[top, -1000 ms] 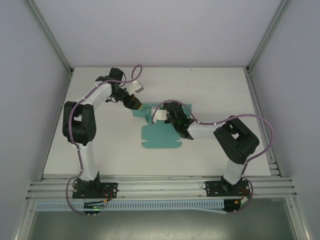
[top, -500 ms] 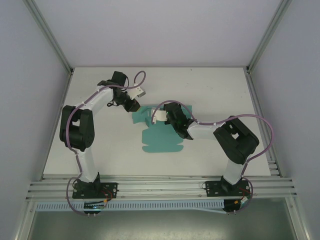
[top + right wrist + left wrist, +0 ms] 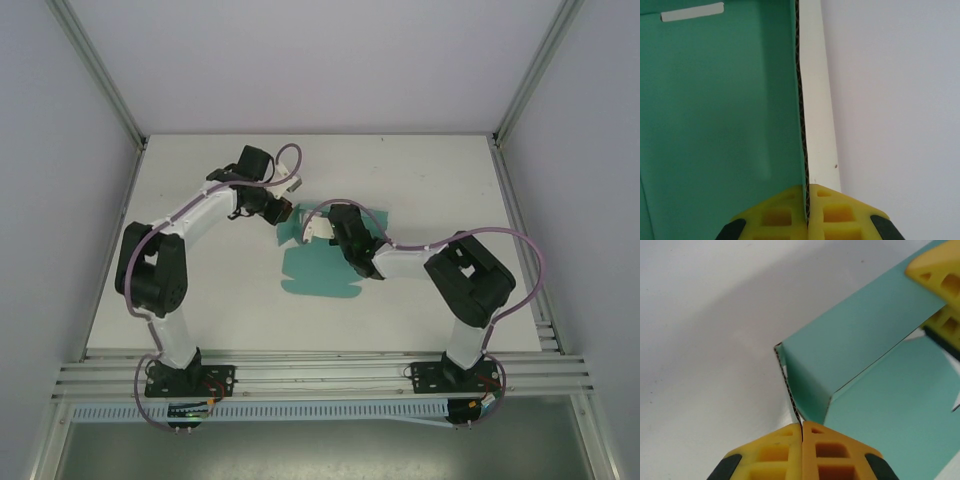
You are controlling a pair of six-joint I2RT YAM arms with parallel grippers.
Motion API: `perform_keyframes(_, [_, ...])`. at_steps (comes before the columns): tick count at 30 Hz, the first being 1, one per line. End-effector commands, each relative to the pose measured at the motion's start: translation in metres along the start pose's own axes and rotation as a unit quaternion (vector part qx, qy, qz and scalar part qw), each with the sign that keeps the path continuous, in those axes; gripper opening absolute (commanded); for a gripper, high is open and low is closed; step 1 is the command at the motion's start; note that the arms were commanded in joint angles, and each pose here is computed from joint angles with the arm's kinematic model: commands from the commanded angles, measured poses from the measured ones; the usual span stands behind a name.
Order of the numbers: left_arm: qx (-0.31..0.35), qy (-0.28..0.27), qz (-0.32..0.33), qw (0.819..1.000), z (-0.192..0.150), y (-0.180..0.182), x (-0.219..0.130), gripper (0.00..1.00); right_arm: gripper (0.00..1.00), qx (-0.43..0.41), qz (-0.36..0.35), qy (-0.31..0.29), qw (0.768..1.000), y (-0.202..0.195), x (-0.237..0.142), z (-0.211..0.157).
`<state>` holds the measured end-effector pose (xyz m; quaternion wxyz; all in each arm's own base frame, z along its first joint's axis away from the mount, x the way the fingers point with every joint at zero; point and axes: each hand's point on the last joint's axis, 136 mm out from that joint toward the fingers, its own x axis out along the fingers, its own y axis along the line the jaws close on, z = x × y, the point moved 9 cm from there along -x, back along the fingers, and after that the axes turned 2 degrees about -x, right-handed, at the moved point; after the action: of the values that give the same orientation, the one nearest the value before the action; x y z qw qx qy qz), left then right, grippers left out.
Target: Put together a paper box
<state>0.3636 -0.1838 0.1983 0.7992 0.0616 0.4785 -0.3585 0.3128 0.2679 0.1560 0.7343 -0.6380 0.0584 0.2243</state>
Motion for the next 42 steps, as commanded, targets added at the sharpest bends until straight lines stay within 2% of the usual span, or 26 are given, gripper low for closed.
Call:
perform_keyframes(1, [-0.015,-0.049,-0.088,0.995,0.013,-0.028,-0.007,0.00,0.00,0.028,-0.020,-0.024,0.999,-0.004,0.001,0.017])
perform_keyframes(8, [-0.059,-0.045,-0.100,0.992,0.006,-0.030,0.015,0.00,0.00,0.052,-0.024,-0.030,0.998,0.002,-0.003,0.019])
perform_keyframes(14, [-0.083,-0.059,-0.121,0.987,-0.016,-0.029,0.029,0.02,0.00,0.049,-0.015,-0.021,0.998,0.020,-0.006,0.010])
perform_keyframes(18, [-0.107,-0.049,-0.080,0.990,-0.027,-0.024,0.029,0.28,0.00,0.035,-0.014,-0.016,0.999,0.030,-0.011,0.001])
perform_keyframes(20, [-0.122,-0.040,-0.050,0.990,-0.033,-0.021,0.028,0.29,0.00,0.028,-0.012,-0.016,0.999,0.033,-0.014,-0.002])
perform_keyframes(23, [-0.145,-0.030,-0.014,0.989,-0.039,-0.018,0.022,0.37,0.00,0.025,-0.013,-0.009,1.000,0.038,-0.019,-0.008])
perform_keyframes(26, [-0.148,-0.049,0.013,0.988,-0.042,-0.018,0.006,0.69,0.00,0.023,-0.015,-0.011,1.000,0.041,-0.024,-0.012])
perform_keyframes(28, [-0.141,-0.066,0.017,0.988,-0.040,-0.019,-0.005,0.84,0.00,0.024,-0.015,-0.014,1.000,0.040,-0.027,-0.013])
perform_keyframes(29, [-0.144,-0.073,0.025,0.987,-0.040,-0.018,-0.009,0.97,0.00,0.022,-0.015,-0.013,1.000,0.039,-0.027,-0.013])
perform_keyframes(34, [-0.183,-0.101,0.080,0.975,-0.037,0.008,-0.039,0.98,0.00,0.017,-0.021,-0.015,1.000,0.039,-0.027,-0.013])
perform_keyframes(39, [-0.312,-0.118,0.137,0.933,-0.057,0.083,-0.064,0.98,0.00,0.017,-0.023,-0.017,0.999,0.039,-0.027,-0.013])
perform_keyframes(40, [-0.323,-0.115,0.130,0.930,-0.059,0.091,-0.060,0.98,0.00,0.019,-0.023,-0.018,0.999,0.039,-0.027,-0.012])
perform_keyframes(42, [-0.297,-0.112,0.072,0.946,-0.055,0.091,-0.047,0.96,0.00,0.019,-0.022,-0.015,0.999,0.039,-0.026,-0.012])
